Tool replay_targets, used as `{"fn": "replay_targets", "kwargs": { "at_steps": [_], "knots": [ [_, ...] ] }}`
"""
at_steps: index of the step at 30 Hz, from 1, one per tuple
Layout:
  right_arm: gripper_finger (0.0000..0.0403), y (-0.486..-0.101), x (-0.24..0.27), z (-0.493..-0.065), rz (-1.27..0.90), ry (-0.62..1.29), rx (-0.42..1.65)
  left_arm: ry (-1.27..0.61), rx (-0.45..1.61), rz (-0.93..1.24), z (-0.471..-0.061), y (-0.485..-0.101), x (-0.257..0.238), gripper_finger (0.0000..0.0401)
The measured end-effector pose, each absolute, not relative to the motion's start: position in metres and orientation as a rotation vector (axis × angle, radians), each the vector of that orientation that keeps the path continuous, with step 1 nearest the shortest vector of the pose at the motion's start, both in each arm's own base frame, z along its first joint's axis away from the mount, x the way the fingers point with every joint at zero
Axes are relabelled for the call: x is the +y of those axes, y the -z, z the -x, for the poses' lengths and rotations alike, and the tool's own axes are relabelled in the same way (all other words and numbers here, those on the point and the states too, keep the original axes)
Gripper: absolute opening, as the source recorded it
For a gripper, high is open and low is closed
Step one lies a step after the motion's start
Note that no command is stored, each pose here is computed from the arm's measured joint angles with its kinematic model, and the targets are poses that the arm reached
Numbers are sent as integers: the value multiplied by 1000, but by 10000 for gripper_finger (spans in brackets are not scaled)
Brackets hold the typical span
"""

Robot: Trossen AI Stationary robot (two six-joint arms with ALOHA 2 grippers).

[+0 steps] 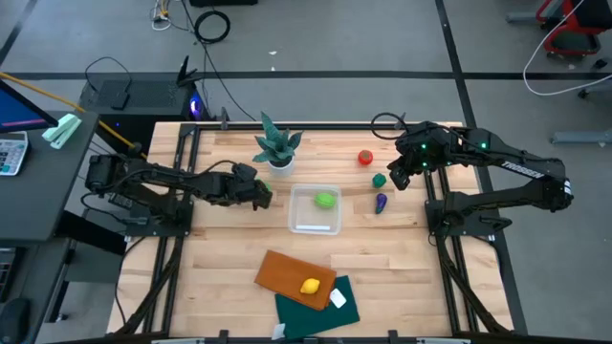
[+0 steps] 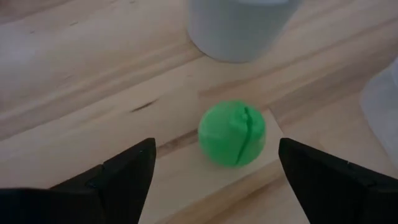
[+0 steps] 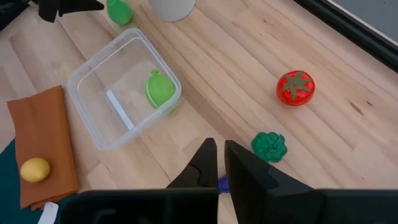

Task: Pick and placing Produce into tupperware
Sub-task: Put the pear into the transparent bin

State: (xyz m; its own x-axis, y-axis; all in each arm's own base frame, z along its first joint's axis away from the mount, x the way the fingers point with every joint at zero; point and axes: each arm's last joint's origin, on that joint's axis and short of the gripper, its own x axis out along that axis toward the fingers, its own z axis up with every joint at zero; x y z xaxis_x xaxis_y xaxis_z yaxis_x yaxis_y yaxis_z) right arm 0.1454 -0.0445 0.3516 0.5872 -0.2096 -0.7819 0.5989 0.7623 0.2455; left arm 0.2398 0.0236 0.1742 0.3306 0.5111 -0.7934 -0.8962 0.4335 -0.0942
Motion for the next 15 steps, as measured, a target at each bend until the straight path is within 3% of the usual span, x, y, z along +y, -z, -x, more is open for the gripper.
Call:
{"fn": "replay_targets", "kwargs": {
  "at_steps": [15],
  "knots": [
    [0, -352, -44, -146, -534, 500, 815, -946, 745, 726, -227, -144, 36, 348]
  ]
}}
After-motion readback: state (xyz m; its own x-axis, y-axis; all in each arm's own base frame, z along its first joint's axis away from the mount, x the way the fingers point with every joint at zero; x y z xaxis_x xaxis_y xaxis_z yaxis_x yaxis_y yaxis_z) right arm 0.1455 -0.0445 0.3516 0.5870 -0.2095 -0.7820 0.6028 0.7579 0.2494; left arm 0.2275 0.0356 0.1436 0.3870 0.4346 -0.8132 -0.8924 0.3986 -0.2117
